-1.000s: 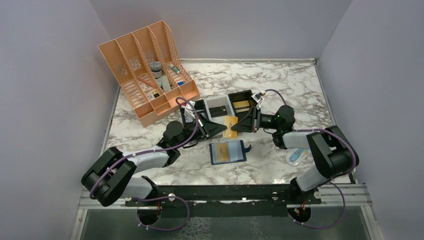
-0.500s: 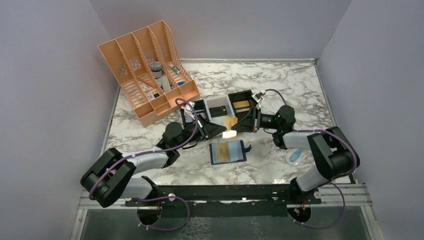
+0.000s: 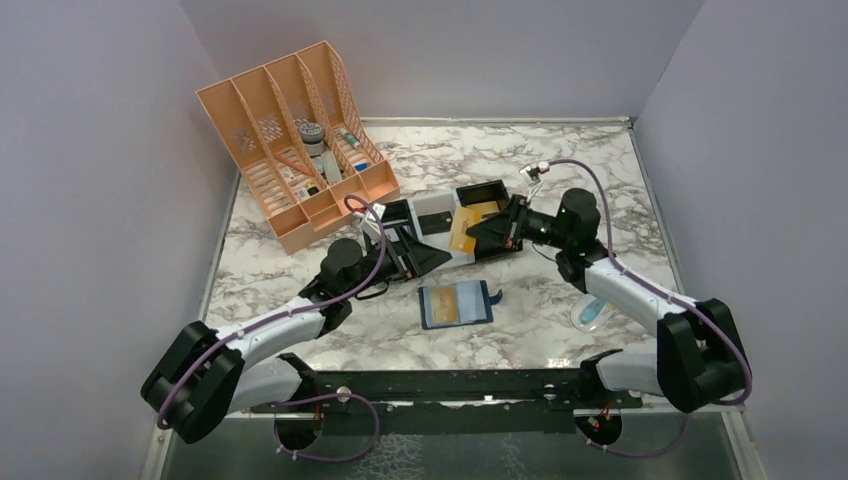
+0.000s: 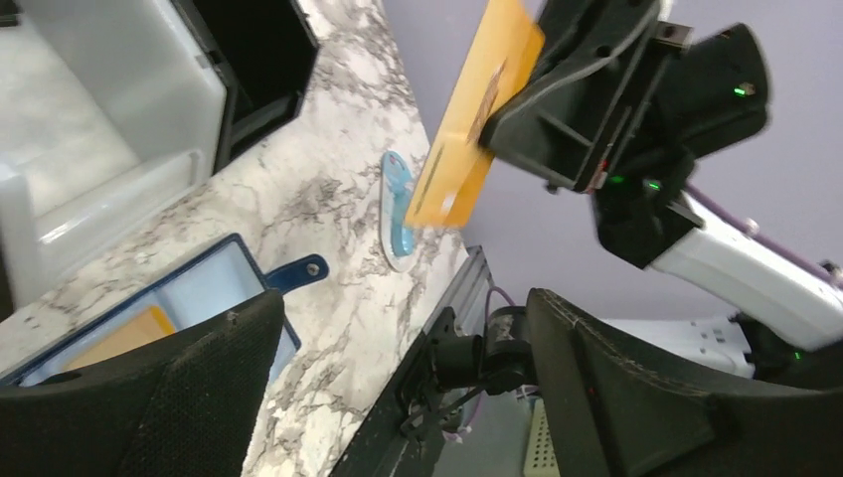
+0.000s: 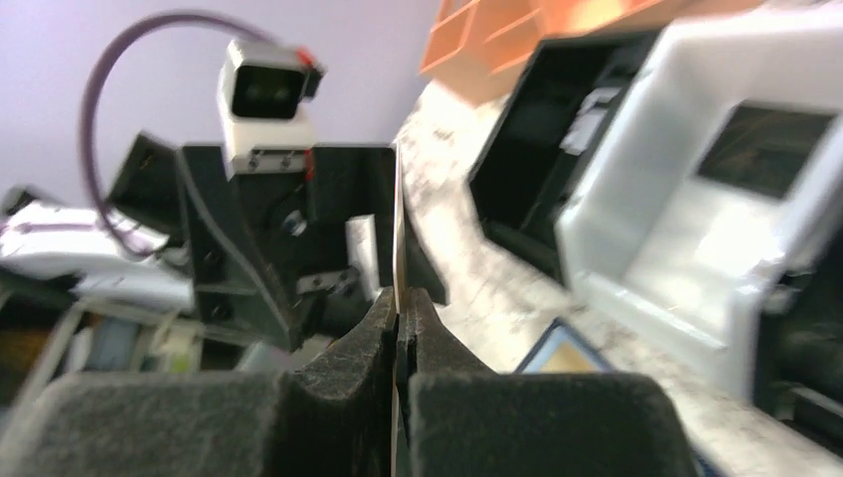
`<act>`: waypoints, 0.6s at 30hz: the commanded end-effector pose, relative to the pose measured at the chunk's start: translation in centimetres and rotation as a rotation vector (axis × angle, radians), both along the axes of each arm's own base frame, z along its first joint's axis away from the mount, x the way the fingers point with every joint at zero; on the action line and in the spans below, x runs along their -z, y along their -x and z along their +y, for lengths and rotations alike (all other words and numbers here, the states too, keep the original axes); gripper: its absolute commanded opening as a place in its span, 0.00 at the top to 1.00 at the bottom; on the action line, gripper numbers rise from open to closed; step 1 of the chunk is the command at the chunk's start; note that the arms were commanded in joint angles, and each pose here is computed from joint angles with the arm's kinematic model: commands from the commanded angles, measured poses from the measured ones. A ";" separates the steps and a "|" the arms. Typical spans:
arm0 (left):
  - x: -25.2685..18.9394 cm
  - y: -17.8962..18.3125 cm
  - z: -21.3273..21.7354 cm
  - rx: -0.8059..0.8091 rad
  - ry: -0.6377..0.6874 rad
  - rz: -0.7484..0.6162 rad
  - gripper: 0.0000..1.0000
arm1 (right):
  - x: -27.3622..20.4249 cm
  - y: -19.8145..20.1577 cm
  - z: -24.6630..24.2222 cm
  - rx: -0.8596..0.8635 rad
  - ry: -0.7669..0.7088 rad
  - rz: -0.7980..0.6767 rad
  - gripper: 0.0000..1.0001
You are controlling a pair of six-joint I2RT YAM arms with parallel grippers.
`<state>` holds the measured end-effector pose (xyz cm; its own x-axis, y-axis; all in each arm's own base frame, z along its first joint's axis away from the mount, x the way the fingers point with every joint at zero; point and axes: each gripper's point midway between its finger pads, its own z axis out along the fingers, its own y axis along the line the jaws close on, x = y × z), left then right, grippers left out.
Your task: Take the credit cards out of the card holder
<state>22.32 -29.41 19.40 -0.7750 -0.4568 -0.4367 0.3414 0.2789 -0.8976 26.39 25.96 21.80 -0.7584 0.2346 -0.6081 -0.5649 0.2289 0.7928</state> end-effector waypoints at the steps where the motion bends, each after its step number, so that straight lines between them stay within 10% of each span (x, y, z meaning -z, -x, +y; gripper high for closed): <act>1: 1.5 -1.2 1.7 -0.085 -0.142 -0.003 0.01 | 1.9 -4.2 -3.4 0.287 0.267 -0.129 0.99; 7: 2.0 -1.7 2.8 -0.121 -0.219 -0.016 0.01 | 2.4 -8.3 -8.1 0.543 0.522 -0.299 0.99; 18: 3.1 -3.8 6.7 -0.251 -0.573 -0.020 0.01 | 3.9 -12.9 -8.2 0.459 0.845 -0.632 0.99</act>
<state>25.08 -25.69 17.31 -0.6963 -0.3873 -0.6043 0.2797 0.6289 -0.7254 37.34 18.26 18.16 -0.3287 -0.0296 -0.9440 -0.5081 0.8481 0.1504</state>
